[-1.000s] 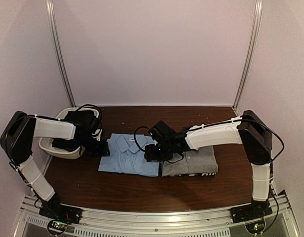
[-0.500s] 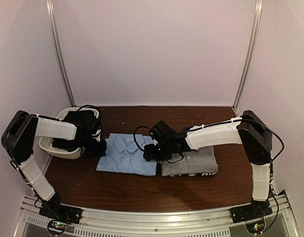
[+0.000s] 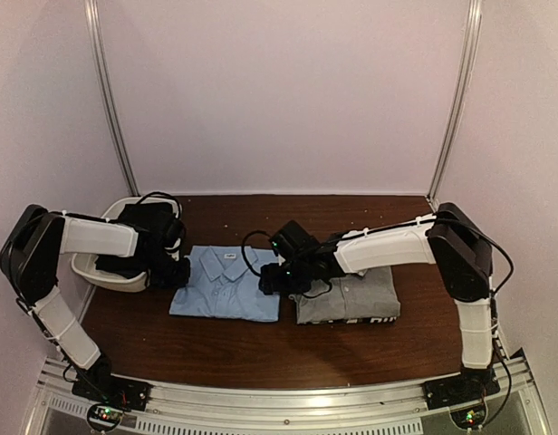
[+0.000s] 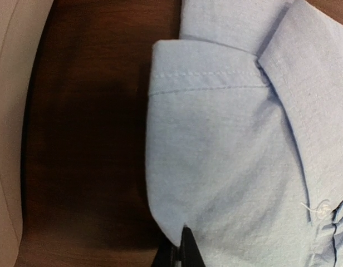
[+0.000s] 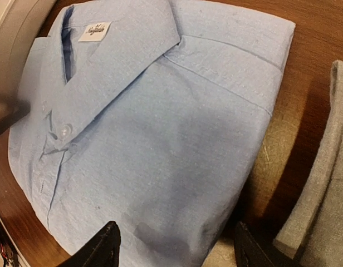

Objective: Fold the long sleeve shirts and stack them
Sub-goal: Move the square-folded shirt to the center of the board, then pick up the square-folded shirt from the center of the board.

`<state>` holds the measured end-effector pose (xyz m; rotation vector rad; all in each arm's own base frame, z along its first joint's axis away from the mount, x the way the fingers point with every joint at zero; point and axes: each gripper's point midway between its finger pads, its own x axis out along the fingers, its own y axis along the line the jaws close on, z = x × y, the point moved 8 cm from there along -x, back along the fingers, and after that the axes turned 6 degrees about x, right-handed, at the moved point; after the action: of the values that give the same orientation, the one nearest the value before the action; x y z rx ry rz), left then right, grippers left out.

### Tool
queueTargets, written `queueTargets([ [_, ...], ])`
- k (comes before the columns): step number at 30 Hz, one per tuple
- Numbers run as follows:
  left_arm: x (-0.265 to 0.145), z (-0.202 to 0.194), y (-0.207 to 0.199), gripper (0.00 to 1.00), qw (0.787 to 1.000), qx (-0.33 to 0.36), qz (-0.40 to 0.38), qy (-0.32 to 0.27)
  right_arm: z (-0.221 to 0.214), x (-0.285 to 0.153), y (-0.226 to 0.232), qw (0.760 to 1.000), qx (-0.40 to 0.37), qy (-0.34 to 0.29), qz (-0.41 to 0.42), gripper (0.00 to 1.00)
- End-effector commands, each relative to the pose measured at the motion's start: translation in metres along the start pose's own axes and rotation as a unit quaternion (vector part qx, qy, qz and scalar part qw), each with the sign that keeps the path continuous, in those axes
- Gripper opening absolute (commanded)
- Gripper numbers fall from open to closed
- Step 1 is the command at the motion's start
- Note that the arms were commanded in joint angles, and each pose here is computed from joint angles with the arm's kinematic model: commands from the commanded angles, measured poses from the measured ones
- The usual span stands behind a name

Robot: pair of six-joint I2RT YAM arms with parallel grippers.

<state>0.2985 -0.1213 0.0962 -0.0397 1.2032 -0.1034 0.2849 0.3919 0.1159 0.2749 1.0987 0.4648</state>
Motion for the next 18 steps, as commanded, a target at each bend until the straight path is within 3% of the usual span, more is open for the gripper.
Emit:
queueTargets([
  [1,-0.007,0.001,0.004,0.0,1.0,-0.006,0.008,-0.006,0.008,0.013,-0.003,1.0,0.008,-0.002,0.004,0.7],
  [6,-0.006,0.003,0.002,0.0,1.0,-0.004,-0.002,-0.007,0.008,0.027,-0.011,1.0,0.016,0.004,-0.005,0.62],
  [9,-0.008,0.004,-0.001,0.0,1.0,0.0,-0.013,-0.01,0.009,0.03,-0.011,1.0,0.017,0.005,-0.006,0.52],
  [18,-0.015,0.013,-0.011,0.0,0.998,0.013,-0.055,-0.018,0.023,0.03,-0.001,1.0,0.003,-0.006,-0.003,0.03],
])
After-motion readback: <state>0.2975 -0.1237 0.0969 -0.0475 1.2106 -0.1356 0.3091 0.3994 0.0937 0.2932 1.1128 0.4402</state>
